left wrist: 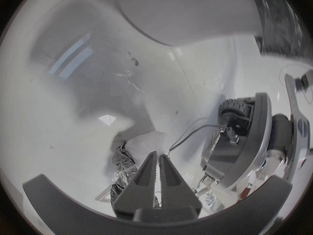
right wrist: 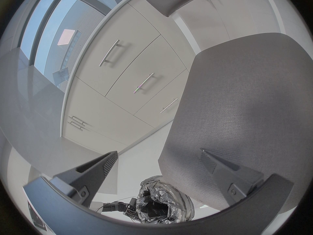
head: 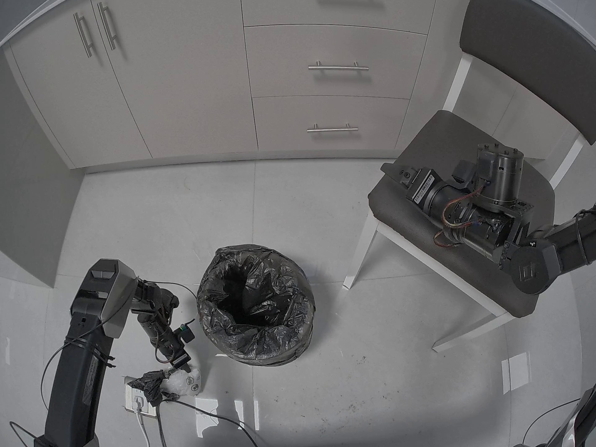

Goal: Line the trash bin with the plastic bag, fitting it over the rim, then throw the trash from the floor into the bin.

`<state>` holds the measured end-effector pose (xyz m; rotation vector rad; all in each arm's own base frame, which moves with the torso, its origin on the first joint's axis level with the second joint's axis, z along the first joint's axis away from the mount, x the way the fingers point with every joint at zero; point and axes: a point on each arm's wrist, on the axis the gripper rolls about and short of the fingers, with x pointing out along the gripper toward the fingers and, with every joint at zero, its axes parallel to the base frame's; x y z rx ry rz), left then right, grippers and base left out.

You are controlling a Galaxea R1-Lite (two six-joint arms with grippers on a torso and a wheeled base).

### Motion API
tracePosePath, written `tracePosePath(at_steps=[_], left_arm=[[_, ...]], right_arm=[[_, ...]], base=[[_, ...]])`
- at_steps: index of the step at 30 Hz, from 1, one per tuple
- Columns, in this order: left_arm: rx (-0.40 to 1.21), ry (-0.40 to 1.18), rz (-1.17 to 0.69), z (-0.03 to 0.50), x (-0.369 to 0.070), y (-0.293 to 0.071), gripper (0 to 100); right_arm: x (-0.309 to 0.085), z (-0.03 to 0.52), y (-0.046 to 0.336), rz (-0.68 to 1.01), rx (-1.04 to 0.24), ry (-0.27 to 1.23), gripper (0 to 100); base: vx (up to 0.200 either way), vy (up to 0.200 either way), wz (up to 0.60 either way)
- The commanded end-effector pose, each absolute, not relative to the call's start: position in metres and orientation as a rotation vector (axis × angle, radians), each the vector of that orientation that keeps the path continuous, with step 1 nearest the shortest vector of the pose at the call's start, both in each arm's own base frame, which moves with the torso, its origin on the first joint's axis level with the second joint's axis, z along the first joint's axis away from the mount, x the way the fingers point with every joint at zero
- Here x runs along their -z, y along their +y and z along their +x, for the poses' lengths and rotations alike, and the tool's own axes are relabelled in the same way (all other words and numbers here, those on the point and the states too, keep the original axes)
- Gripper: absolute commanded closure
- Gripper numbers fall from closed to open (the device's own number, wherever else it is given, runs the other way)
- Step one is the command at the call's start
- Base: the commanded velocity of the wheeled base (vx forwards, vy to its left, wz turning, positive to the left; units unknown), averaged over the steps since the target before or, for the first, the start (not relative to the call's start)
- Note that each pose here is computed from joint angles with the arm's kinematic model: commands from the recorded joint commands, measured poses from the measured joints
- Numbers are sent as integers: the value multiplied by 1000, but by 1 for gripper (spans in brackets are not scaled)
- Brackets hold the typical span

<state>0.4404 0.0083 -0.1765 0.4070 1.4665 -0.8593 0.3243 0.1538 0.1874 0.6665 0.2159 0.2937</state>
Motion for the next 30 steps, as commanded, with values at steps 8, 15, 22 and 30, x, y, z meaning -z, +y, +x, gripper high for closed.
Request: tracePosePath(at_steps=[8, 15, 22, 30], left_arm=[[606, 1490, 185, 452, 144, 23, 100], [438, 1518, -78, 453, 139, 34, 100], [376, 1518, -154, 452, 146, 45, 100], [327, 1519, -116, 452, 156, 47, 100]], right_arm=[[-187, 323, 154, 664, -299, 222, 0], [-185, 324, 154, 662, -302, 230, 0], [-184, 325, 154, 663, -301, 231, 0], [-183, 325, 155, 661, -301, 232, 0]], base=[[0, 0, 0], [0, 0, 0], [0, 0, 0], [0, 0, 0]])
